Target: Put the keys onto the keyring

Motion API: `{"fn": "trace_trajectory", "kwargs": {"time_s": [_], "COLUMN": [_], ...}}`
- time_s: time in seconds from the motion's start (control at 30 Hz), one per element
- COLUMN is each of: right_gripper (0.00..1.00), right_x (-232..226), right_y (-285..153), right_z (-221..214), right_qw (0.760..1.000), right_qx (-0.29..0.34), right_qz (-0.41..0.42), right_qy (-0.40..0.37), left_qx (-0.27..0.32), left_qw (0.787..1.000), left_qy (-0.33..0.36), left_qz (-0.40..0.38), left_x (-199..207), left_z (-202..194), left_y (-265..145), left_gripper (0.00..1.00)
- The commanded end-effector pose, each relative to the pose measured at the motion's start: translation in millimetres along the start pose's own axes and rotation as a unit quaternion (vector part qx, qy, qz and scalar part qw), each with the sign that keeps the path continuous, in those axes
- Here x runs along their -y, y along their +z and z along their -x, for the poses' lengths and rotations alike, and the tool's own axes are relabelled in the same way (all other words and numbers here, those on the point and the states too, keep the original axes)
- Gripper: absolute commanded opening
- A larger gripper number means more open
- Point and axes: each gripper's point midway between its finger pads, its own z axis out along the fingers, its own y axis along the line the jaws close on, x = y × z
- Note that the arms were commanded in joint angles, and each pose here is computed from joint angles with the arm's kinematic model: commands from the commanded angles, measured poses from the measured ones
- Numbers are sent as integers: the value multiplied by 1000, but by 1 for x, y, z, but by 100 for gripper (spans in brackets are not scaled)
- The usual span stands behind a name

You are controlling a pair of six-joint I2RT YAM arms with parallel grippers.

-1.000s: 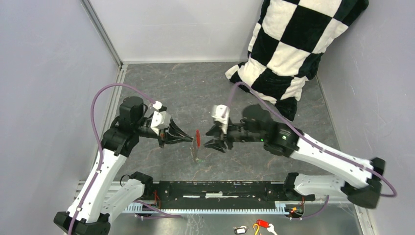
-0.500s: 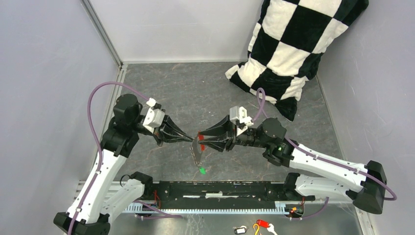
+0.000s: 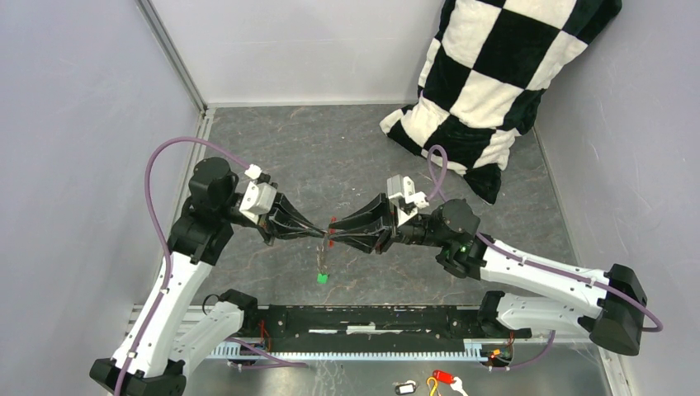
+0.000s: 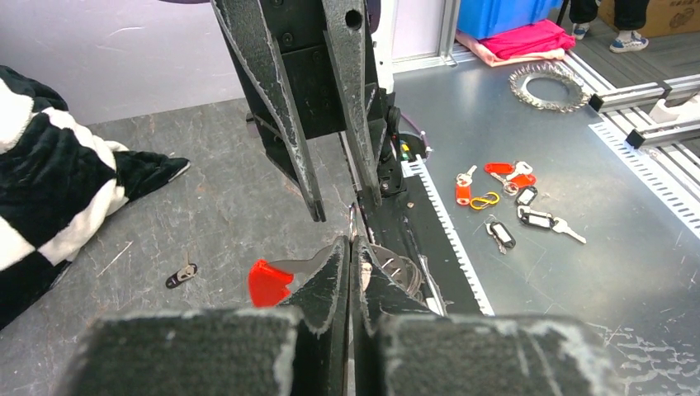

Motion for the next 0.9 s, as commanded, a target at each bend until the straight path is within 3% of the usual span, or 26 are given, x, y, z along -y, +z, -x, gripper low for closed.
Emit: {"fn": "trace_trajectory", "kwargs": {"time_s": [0.0, 0.2, 0.33, 0.43, 0.53, 0.57, 0.73, 0.87], "right_gripper": [31, 21, 2, 1, 1, 1, 1, 1], "right_x": [-3, -2, 3, 8, 17, 21, 30, 32], "right_y": [5, 10, 13, 13, 8, 6, -16, -25], "right_z": [9, 6, 7, 6, -4, -7, -43, -60], "right_qw": [1000, 1000, 1000, 999, 994, 991, 966, 950], "right_qx": [4, -6, -14, -41, -99, -119, -242, -299], "right_qz": [6, 3, -6, -21, -47, -56, -85, -88], "right_qy": [-3, -3, -8, -13, -17, -18, -11, 2], "left_qx": [5, 5, 5, -3, -26, -34, -57, -75], "left_qw": [999, 999, 999, 999, 997, 997, 994, 990], "left_qy": [36, 37, 36, 31, 44, 46, 52, 70], "left_qz": [0, 1, 0, 17, 49, 56, 75, 96], "left_x": [4, 4, 4, 1, -6, -7, -13, -22], "left_z": [18, 18, 16, 6, -7, -10, -20, -27], "left_y": [0, -1, 0, -1, -5, -6, -10, -14], "left_gripper": [2, 2, 2, 6, 32, 37, 40, 36]}}
